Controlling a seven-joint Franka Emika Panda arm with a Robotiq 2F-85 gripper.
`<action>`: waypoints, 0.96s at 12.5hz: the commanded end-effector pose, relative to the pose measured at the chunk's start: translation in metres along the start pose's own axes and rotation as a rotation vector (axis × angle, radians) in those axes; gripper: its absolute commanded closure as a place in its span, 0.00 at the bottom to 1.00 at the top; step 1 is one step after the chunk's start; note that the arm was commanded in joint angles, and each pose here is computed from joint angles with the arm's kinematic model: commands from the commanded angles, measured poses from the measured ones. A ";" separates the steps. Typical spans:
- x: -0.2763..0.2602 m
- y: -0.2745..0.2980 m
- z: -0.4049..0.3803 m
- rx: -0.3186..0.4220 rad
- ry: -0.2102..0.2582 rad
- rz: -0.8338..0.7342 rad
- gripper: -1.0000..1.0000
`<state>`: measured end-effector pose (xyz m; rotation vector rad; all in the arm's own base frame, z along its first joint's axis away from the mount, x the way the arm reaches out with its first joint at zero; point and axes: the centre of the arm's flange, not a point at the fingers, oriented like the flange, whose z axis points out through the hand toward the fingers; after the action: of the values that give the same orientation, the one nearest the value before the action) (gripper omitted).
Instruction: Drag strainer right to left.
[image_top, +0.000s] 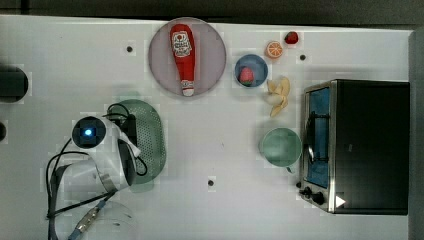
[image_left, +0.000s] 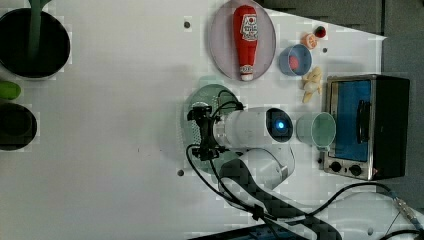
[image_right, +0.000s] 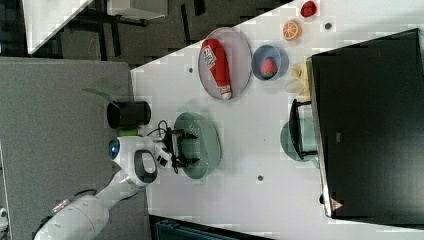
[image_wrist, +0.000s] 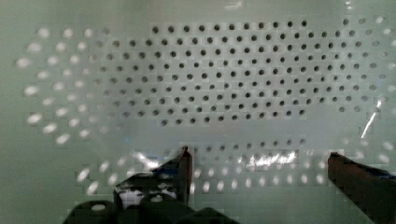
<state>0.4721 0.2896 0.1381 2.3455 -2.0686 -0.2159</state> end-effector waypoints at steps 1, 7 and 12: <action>-0.028 -0.007 0.002 0.004 0.000 0.073 0.00; -0.079 -0.009 0.007 0.014 -0.013 0.086 0.00; -0.113 -0.012 0.010 0.015 -0.066 0.104 0.00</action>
<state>0.4787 0.3797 0.1244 2.2732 -2.2046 -0.2487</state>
